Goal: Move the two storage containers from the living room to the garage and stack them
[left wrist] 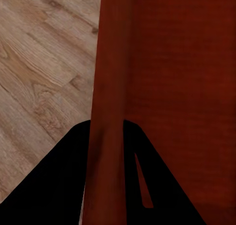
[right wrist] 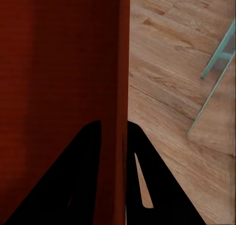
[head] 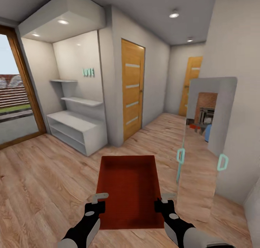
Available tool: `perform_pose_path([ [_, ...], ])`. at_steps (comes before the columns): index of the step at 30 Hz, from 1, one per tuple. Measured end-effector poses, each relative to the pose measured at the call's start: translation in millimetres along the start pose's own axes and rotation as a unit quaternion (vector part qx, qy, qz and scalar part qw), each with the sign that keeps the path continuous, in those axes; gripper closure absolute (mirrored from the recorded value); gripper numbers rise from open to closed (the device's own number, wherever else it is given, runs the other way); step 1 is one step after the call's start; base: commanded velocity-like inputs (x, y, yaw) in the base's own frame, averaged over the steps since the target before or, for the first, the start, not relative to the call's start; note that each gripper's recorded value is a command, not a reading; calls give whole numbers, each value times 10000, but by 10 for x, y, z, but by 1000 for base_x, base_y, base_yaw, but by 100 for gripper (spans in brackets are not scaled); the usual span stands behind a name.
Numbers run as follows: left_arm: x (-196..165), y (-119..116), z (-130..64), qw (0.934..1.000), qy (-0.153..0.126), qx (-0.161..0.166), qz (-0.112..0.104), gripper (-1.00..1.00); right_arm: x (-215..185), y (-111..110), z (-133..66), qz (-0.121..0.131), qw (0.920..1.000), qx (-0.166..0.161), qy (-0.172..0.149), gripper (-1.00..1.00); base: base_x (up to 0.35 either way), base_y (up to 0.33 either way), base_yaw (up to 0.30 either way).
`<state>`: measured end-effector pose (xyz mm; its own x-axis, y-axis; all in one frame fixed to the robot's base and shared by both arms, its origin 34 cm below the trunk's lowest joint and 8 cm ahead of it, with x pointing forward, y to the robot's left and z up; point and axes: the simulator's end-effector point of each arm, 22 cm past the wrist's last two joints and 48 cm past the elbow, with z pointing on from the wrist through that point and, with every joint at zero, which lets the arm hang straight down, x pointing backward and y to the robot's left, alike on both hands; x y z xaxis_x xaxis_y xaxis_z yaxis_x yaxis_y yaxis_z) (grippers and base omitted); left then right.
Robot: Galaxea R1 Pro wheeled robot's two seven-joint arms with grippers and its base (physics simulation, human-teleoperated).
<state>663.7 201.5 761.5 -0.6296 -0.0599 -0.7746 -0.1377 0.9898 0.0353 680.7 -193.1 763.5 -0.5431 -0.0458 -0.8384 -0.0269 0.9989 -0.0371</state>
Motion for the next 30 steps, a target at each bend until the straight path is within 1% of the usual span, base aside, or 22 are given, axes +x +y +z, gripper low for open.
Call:
perform_pose_path([
  [5, 2, 1, -1, 10000, 0, -1, -2, 100, 0, 1, 0, -2, 10000, -1, 0, 100, 321, 0, -239],
  [8, 3, 3, 0, 10000, 2, -3, -3, 100, 1, 3, 0, -3, 10000, -2, 2, 100, 321, 0, -95],
  [19, 1, 3, -1, 10000, 0, -3, -1, 100, 0, 3, 0, 0, 10000, -3, 1, 100, 321, 7, -9],
  [30, -4, 2, 0, 10000, -3, 0, 9, 100, 0, 2, 0, 7, 10000, 0, 1, 100, 321, 96, -3],
])
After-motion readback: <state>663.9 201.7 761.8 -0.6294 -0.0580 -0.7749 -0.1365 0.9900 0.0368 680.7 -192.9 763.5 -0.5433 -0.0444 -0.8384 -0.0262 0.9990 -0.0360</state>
